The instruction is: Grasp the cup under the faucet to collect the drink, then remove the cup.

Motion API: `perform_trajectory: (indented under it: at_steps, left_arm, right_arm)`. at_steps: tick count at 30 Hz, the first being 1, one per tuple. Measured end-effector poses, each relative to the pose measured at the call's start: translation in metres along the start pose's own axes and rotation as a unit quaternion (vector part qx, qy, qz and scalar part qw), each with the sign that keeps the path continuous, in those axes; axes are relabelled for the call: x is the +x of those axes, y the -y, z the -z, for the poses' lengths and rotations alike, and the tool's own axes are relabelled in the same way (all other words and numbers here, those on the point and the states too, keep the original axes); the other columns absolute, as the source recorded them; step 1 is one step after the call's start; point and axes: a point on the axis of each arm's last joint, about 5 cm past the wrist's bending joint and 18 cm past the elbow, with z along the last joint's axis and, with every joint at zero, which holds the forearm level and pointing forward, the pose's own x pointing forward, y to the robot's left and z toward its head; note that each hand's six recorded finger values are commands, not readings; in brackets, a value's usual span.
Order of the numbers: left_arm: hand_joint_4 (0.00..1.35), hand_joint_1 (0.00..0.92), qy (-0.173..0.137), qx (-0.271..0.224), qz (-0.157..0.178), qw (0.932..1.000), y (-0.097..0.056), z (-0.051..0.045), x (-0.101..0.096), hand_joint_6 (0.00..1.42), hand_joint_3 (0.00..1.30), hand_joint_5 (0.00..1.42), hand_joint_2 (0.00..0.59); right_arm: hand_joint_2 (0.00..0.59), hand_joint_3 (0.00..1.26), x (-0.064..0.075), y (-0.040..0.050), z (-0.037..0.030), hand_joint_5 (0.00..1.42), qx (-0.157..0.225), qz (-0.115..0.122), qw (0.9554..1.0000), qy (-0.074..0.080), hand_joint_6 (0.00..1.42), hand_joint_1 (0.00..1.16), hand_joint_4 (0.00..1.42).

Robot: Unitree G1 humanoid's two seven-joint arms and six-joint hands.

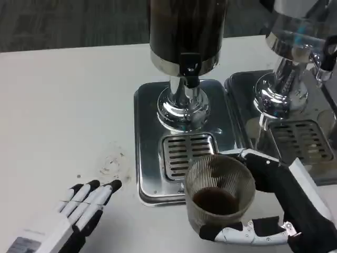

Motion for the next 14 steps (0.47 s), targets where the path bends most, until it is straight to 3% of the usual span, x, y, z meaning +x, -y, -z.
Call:
perform_trajectory:
  at_steps: [14]
  left_arm:
    - [0.00, 0.000, 0.004, -0.011, -0.007, 0.9999, 0.0017, -0.0039, 0.0056, 0.00, 0.00, 0.00, 0.164]
  right_arm:
    - [0.093, 0.77, -0.0013, -0.0020, 0.0000, 0.85, 0.007, 0.007, 0.9999, -0.003, 0.98, 1.02, 0.84]
